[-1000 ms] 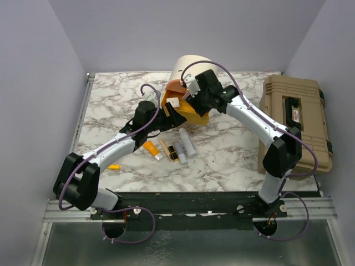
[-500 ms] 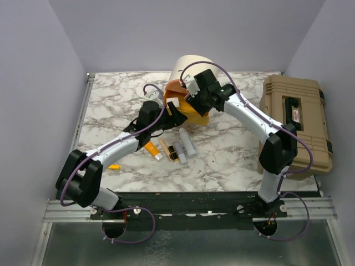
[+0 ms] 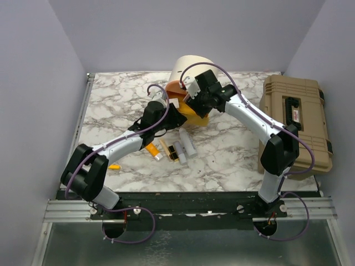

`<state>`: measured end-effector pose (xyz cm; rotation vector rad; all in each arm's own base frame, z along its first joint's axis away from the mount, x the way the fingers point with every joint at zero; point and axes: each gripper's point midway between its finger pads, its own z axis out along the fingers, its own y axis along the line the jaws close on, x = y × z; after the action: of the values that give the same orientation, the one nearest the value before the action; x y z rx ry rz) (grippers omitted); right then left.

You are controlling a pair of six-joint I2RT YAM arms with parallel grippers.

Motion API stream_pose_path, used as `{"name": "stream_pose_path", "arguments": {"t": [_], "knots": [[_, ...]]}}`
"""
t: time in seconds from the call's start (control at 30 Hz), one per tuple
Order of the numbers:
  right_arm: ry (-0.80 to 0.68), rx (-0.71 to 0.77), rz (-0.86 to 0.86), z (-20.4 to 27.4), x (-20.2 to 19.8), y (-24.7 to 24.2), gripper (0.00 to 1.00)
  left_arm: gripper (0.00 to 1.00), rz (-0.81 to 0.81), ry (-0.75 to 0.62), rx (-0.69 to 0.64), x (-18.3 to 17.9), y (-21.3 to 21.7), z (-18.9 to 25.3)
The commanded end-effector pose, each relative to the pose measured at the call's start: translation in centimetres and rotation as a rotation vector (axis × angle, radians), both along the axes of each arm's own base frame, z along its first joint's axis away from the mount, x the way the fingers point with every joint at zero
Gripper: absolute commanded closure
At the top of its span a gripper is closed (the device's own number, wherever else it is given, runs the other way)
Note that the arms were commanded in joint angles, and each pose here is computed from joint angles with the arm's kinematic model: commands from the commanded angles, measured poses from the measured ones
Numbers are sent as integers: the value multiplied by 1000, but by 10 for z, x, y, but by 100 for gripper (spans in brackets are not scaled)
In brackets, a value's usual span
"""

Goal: Organize the makeup
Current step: Place the makeup in the drawer.

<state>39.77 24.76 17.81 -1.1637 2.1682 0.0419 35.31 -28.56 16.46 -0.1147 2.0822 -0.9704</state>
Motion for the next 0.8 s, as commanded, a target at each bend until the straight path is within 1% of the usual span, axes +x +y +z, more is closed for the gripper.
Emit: {"name": "stream_pose_path", "arguments": {"t": [0.0, 0.13, 0.2, 0.37, 0.53, 0.77], "knots": [[62, -2, 28, -4, -13, 0, 43, 57, 4, -40, -10, 10, -6, 11], [29, -9, 17, 3, -8, -3, 41, 64, -4, -39, -10, 8, -9, 11], [1, -3, -4, 7, -5, -5, 40, 66, -4, -44, -5, 8, -8, 11], [4, 21, 5, 6, -10, -3, 39, 74, -21, -44, -1, 8, -11, 11], [6, 29, -23, 6, -10, -4, 39, 77, -28, -42, -8, 6, -12, 12], [-58, 126, -51, 31, -7, 3, 39, 85, -32, -51, -4, 4, -10, 19]]}}
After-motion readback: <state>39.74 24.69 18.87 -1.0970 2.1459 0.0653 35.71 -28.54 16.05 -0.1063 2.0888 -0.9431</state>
